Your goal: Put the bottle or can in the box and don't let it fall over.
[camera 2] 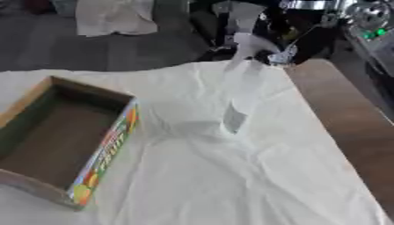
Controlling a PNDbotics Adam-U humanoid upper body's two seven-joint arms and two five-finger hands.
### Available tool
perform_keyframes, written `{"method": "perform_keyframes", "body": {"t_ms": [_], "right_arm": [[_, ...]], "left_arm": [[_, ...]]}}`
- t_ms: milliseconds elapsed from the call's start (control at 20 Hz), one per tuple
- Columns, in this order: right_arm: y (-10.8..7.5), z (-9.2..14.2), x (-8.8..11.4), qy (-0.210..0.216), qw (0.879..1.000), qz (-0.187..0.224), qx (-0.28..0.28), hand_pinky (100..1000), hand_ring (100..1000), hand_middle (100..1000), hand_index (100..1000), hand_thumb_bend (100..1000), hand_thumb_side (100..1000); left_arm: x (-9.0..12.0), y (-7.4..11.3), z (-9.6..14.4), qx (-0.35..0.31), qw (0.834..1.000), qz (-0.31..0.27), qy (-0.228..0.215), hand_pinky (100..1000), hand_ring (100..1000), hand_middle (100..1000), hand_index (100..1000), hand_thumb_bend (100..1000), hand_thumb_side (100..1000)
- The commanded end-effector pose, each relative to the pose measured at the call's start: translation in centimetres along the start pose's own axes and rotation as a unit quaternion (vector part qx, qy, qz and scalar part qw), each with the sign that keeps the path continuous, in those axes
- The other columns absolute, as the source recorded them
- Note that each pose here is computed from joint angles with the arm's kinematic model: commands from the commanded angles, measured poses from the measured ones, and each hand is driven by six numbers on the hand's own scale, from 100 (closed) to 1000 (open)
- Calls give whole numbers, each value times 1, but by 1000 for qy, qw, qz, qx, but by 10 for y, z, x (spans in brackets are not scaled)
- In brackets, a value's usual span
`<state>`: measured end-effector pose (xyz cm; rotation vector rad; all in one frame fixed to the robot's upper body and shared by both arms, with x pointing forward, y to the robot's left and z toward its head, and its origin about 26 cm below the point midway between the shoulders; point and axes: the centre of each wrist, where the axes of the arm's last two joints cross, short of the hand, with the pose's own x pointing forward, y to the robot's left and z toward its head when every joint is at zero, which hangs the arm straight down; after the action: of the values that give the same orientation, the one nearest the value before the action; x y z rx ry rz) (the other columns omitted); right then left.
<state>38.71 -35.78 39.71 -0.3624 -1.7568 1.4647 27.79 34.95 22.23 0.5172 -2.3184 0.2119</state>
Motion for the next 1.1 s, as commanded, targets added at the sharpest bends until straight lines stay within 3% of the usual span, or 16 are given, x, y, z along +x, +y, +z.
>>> {"method": "perform_keyframes", "body": {"t_ms": [50, 1100], "right_arm": [[-16, 6, 11, -4, 1000, 11, -17, 513, 308, 373, 459, 100, 100], [-35, -22, 48, -52, 998, 23, -20, 498, 300, 362, 451, 100, 100]], "left_arm": [[8, 1, -6, -8, 1000, -3, -16, 709, 827, 827, 798, 390, 813], [9, 1, -7, -12, 1000, -8, -14, 707, 824, 826, 797, 390, 810]]}}
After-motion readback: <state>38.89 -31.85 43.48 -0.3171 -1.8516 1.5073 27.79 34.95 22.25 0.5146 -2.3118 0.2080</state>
